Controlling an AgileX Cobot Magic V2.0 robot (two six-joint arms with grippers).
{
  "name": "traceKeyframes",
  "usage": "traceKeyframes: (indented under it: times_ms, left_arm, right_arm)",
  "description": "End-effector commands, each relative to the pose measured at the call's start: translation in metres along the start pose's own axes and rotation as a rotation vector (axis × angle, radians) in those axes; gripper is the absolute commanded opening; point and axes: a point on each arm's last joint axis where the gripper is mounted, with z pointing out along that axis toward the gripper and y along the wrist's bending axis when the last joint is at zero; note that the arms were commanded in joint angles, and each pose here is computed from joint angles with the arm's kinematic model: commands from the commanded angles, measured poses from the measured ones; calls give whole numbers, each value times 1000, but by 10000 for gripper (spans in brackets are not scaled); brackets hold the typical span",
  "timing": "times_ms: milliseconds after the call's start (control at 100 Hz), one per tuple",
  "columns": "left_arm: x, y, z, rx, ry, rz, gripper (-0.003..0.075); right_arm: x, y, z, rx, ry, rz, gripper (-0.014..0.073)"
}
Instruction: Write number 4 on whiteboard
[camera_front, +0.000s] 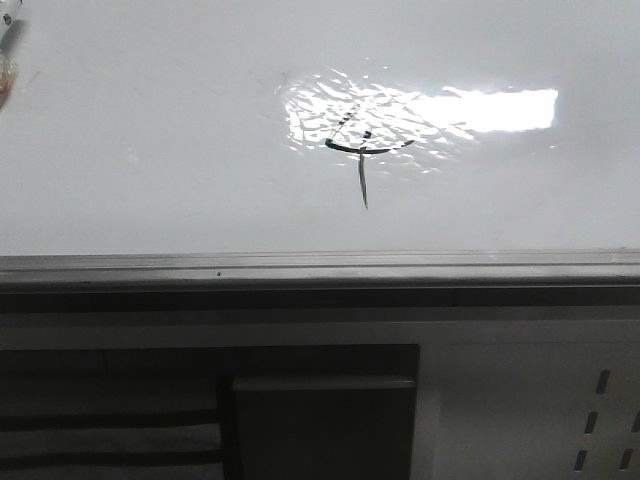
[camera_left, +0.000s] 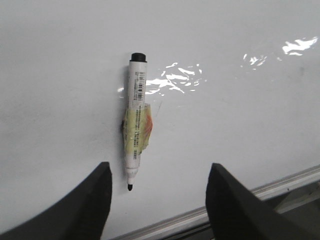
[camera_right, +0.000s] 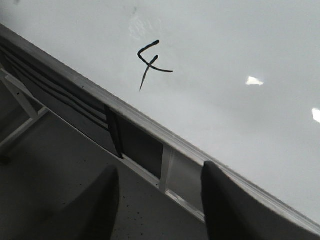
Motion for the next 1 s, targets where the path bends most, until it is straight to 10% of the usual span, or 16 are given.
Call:
traceKeyframes:
  times_ms: [0, 260, 500, 590, 990]
  left_arm:
    - [-1, -3, -29, -7, -127, 3, 388]
    - [57, -7, -43, -9, -185, -5, 365]
    - [74, -5, -34, -28, -230, -13, 81]
    - [74, -5, -34, -29, -235, -13, -20]
    - [74, -5, -34, -29, -235, -13, -20]
  right_arm:
    - [-7, -1, 0, 14, -91, 16, 331]
    - [1, 0, 21, 10, -162, 19, 235]
    - [5, 1, 25, 9, -159, 18, -74]
    - [6, 1, 25, 9, -153, 18, -72]
    - [6, 1, 25, 9, -145, 18, -72]
